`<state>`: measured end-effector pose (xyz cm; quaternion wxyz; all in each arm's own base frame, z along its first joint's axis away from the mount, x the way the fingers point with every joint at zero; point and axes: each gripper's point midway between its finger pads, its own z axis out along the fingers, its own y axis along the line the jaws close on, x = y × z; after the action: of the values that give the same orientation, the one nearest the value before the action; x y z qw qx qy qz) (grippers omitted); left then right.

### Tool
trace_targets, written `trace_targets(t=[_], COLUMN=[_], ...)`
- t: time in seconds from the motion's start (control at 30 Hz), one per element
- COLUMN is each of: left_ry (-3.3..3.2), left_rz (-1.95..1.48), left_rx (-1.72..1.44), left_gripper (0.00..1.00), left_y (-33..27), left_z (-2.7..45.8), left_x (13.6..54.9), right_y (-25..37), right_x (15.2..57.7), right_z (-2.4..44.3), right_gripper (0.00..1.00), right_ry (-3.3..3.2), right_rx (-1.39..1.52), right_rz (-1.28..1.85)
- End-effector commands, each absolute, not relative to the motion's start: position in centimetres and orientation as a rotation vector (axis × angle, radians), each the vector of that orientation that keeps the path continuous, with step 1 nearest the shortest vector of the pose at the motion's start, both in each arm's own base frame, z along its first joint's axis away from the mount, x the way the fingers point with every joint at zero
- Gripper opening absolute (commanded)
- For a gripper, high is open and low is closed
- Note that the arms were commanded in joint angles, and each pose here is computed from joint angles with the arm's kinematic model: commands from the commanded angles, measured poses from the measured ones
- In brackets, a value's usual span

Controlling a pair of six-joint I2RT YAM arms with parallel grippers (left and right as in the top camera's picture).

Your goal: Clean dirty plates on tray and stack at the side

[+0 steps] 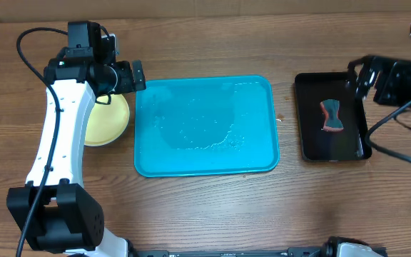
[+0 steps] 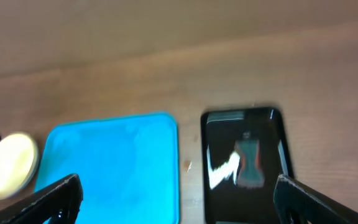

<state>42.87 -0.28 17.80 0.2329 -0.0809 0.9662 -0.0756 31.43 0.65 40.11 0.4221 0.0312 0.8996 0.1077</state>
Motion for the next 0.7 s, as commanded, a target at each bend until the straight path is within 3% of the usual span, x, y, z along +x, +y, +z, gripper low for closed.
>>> trace_targets(t=[0.0, 0.23, 0.67], left_ry=[2.638, 2.638, 2.638], left_rz=[-0.200, -0.200, -0.200], left_rx=[-0.207, -0.207, -0.207], left_gripper=[1.00, 1.00, 1.00], left_y=[-0.4, -0.4, -0.4], left_z=[18.4, 18.4, 18.4], left_x=[43.2, 43.2, 43.2], right_y=[1.1, 1.7, 1.7], right_x=[30.1, 28.7, 25.2], right_z=[42.5, 42.7, 31.1], right_gripper=[1.00, 1.00, 1.00], right_ry=[2.115, 1.874, 1.576], right_rx=[0.040, 0.008, 0.035], right_rz=[0.177, 0.115, 0.164])
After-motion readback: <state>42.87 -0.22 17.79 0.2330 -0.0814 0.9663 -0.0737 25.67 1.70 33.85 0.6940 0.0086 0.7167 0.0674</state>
